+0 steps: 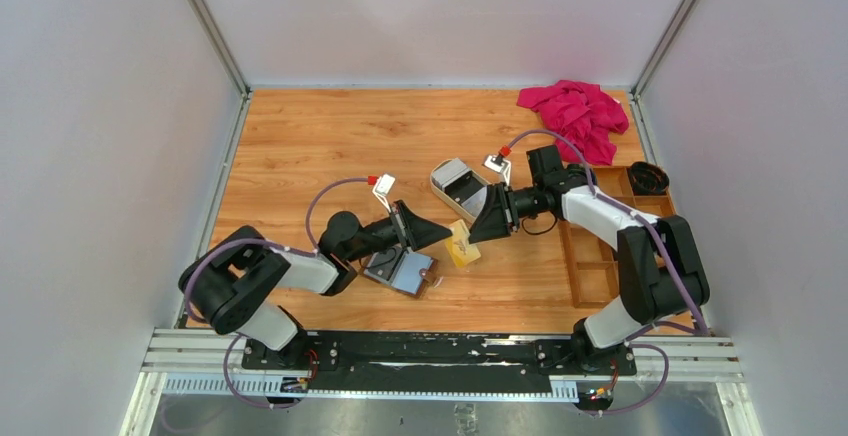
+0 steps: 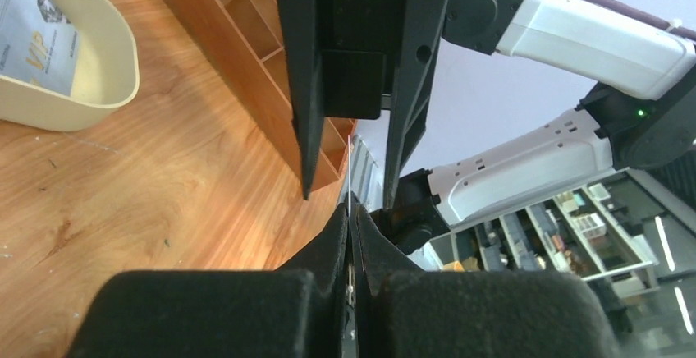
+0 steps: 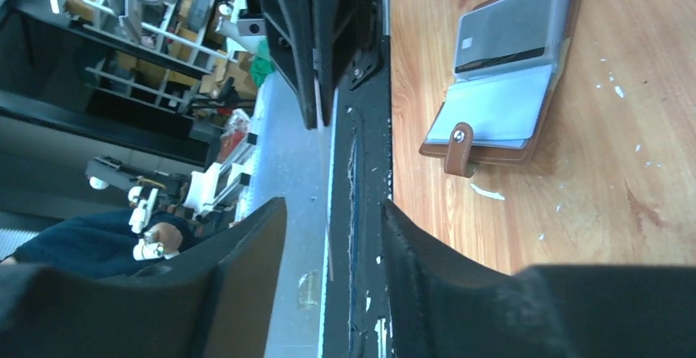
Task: Put the credit cards into the card holder
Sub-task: Pick up the credit card from the storage box, then insert the credit card into the card holder.
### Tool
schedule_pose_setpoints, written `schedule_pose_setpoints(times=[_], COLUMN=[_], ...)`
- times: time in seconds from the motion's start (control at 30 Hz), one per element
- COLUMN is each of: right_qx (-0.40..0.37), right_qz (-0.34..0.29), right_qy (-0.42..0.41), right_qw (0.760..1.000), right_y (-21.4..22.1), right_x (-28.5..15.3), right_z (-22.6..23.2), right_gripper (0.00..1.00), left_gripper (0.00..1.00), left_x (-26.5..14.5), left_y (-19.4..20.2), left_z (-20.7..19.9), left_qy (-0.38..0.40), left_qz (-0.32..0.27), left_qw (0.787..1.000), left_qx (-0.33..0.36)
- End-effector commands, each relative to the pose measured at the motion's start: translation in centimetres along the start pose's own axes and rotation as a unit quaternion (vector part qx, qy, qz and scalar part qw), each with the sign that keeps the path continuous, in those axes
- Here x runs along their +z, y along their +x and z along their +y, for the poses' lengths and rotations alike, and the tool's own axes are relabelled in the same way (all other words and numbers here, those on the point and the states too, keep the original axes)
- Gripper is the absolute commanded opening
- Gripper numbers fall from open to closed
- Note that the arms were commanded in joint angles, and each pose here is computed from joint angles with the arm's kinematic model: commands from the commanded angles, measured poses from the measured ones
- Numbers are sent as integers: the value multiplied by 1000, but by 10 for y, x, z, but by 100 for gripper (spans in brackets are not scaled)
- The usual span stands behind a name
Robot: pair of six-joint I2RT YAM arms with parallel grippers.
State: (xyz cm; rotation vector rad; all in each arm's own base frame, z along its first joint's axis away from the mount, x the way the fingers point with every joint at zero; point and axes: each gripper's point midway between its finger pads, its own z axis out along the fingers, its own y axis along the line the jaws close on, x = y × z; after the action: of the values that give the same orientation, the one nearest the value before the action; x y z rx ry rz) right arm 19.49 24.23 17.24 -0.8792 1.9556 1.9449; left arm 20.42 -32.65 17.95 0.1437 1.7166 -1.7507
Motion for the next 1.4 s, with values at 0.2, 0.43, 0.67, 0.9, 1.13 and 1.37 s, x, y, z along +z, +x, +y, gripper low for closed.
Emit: schedule_pose_setpoints(times=[0.2,0.43,0.67,0.9,1.13,1.37], right_qx=[-230,-302,-374,-463,-587,-581], right_qz=[68,82,105,160,292,295], right_qy=[126,126,115,68,21,-11], right_qw=[963,941,914,869,755,758], right_y=[10,25,48,72,85,69], right_x=[-20,-24,-27,-21,-19,7], right_z=[5,5,1,-4,-17,-23], right_gripper=[56,55,55,57,59,54], left_gripper=[0,0,0,0,0,0], left_x=[-45,-58,-68,-104,-113,-119], left_y=[-3,-34,-51,-44,-35,-42], left_z=[8,-26,-23,7,24,21], left_qy=[-81,-71,-103,-217,-231,-245], left_qz=[54,79,132,230,238,220], left_qw=[990,990,980,930,922,916], left_qx=[107,97,108,186,201,228])
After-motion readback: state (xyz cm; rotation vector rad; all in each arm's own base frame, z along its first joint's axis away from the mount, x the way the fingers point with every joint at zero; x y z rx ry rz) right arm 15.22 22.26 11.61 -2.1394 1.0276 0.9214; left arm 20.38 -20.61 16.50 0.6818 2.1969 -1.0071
